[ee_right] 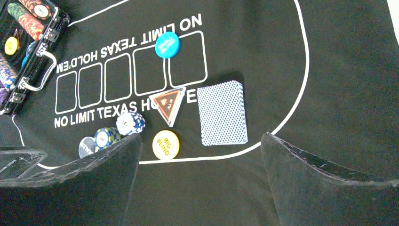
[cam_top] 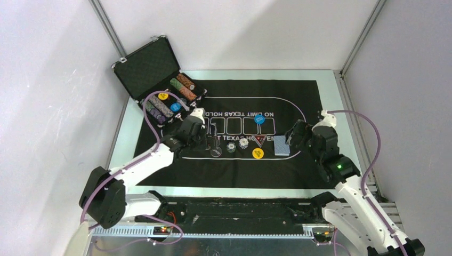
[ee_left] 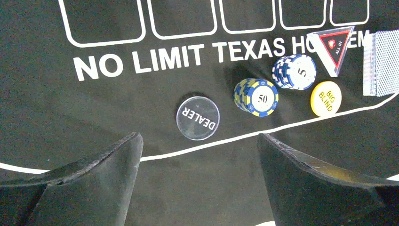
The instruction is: Distribute texas hold em gaming equipment
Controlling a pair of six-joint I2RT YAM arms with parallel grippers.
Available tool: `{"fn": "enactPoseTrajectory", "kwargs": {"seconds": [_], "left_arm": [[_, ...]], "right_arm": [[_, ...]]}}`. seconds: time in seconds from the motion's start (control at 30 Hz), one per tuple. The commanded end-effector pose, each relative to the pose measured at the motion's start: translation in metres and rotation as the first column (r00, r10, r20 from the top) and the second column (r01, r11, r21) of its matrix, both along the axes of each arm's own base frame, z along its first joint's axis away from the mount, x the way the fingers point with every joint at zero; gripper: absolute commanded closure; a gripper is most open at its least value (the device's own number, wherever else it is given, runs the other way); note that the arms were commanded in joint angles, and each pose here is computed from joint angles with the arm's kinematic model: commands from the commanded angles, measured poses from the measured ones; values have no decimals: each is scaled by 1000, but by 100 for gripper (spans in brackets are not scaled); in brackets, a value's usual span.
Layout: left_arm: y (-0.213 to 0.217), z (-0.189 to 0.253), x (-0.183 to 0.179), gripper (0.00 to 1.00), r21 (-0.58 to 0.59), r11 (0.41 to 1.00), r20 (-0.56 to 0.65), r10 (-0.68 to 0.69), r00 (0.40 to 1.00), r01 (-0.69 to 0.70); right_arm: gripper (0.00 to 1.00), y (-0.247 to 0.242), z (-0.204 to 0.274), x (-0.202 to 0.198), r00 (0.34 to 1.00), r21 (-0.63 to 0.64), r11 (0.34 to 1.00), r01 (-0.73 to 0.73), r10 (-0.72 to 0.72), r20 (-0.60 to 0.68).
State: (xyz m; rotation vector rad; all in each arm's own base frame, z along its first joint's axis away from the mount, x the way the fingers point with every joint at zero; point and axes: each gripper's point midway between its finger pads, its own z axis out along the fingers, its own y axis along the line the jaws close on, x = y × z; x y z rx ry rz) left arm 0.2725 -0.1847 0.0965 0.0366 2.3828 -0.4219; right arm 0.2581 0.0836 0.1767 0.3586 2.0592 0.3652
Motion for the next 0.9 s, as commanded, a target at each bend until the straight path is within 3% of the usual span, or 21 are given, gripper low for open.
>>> {"fn": "enactPoseTrajectory", "kwargs": {"seconds": [0.0,0.3,0.87], "left_arm": [[-10,2,10,2,10,1000,26,-5,1000,4],[-20,-30,11,2,46,998,-66,-41,997,44],[-20,-53,14,16,152,987,-117,-42,992,60]], "right_arm": [[0,0,7,-1,997,22,1000,-8,7,76],[0,-11,-15,-15,997,-7,1000,-1,1,72],[0,-2,-26,-14,998,10,999,-45,44,41]]}}
